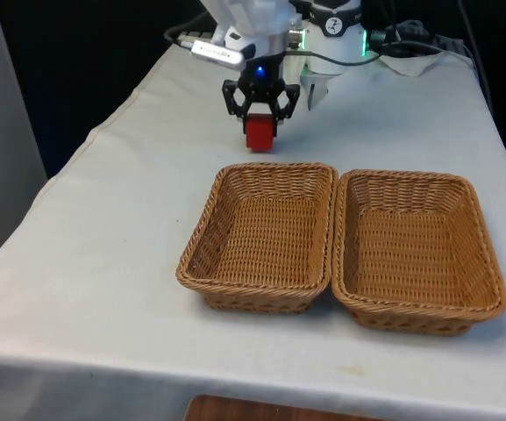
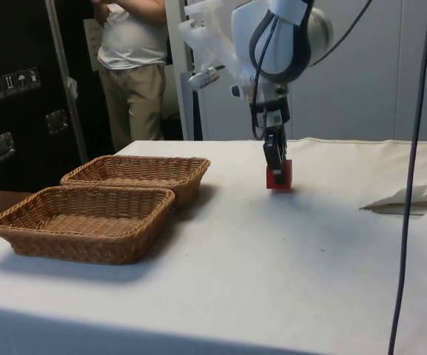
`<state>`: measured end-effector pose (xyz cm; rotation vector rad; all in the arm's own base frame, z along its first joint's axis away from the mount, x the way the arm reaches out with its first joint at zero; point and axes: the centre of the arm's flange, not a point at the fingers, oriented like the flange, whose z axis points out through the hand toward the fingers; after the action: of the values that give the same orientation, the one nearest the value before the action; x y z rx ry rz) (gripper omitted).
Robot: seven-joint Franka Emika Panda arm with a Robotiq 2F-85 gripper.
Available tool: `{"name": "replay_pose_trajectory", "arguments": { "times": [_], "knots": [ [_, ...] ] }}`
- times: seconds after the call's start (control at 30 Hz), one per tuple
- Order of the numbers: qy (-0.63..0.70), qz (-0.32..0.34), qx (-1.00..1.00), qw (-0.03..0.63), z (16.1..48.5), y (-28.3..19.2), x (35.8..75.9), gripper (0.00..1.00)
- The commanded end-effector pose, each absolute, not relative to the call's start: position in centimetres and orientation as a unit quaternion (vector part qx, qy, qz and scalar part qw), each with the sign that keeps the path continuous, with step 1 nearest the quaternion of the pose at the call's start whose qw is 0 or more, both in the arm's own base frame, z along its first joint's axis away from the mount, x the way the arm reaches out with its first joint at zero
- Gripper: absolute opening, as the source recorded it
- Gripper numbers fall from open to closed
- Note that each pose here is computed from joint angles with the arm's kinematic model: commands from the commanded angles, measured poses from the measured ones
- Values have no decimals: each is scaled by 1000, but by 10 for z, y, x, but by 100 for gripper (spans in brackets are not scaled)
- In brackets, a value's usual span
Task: Pick up the red cube and place it into the right basket.
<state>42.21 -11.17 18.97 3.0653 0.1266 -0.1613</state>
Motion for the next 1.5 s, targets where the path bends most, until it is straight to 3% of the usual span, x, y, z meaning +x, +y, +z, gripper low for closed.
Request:
{"name": "replay_pose_trajectory", "arguments": {
  "times": [0.0,0.93,1.47],
  "knots": [
    [40,-54,997,37,196,-113,423,2],
    [43,-31,999,6,283,-107,440,2],
    [44,-20,999,20,309,-101,488,2]
  ]
}}
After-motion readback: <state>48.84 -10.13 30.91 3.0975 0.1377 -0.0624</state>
